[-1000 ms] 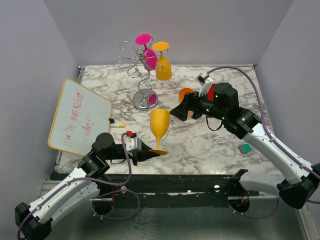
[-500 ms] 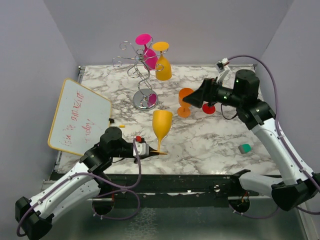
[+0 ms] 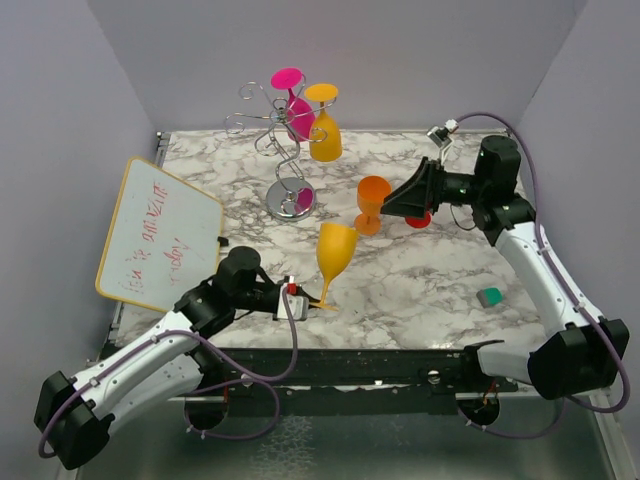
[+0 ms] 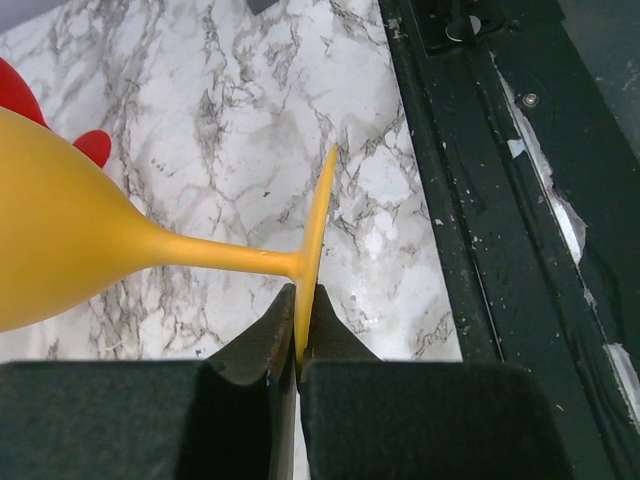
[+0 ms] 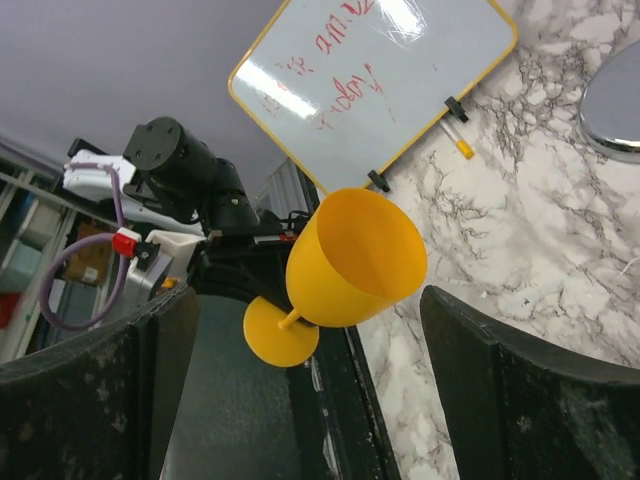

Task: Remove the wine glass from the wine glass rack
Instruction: Place the wine glass at the center of the board.

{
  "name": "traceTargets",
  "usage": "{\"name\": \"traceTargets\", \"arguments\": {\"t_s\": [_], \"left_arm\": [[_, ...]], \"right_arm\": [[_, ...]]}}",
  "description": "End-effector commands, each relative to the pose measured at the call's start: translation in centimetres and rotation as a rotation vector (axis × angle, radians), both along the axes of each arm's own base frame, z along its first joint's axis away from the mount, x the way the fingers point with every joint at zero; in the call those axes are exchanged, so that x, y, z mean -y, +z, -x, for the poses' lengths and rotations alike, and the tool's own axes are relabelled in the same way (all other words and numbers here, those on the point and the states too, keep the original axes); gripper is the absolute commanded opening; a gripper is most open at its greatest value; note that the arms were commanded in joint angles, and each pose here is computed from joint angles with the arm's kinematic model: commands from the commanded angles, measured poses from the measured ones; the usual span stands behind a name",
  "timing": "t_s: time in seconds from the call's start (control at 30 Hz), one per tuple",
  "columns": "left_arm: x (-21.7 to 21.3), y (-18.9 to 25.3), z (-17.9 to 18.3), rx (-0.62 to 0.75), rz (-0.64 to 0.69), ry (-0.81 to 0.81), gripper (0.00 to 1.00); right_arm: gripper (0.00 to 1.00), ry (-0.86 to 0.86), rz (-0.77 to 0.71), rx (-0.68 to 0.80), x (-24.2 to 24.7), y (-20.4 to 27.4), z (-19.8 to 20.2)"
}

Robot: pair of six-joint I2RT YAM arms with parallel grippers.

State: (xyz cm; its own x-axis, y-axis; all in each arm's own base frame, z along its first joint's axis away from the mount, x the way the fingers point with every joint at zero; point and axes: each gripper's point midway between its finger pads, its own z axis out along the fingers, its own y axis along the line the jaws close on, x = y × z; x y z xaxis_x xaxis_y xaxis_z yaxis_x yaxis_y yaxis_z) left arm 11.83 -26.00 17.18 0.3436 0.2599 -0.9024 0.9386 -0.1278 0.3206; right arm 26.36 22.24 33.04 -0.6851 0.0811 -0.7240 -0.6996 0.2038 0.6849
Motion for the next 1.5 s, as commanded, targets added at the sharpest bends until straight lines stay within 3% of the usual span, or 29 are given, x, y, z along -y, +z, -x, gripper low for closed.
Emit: {"name": "traceTargets", "arguments": {"t_s": [0.0,0.23,0.43,0.67,0.93,1.13,1.47], "left_arm": [[0.6,2.6,-0.3,0.145,0.058,-0.055,0.0],[1.1,1.2,-0.7,0.149,0.043,-0.077,0.0],[1.2,1.0,-0.6,0.157,0.068,-0.075,0.0],[1.1,0.5,-0.5,0.121,0.06,-0.065,0.0],[0.8,-0.1,-0.5,0.11,0.041,-0.051,0.0],[0.7,-0.2,-0.4,0.107,0.039,-0.047,0.0],[0.6,-0.4,-0.4,0.101,0.034,-0.043,0.0]], "right_arm": [[0.96,0.118,0.04,0.087,0.0,0.0,1.7],[0.9,0.23,0.131,0.114,-2.2,-1.4,3.1],[0.78,0.321,0.219,0.071,-4.4,-3.2,3.6],[0.67,0.48,0.167,0.069,-7.7,-2.7,6.2],[0.58,0.501,0.127,0.095,-7.5,-1.3,7.4],[0.39,0.526,0.109,0.06,-7.3,-1.3,8.2],[0.19,0.522,0.121,0.061,-7.4,-1.6,8.4]]}}
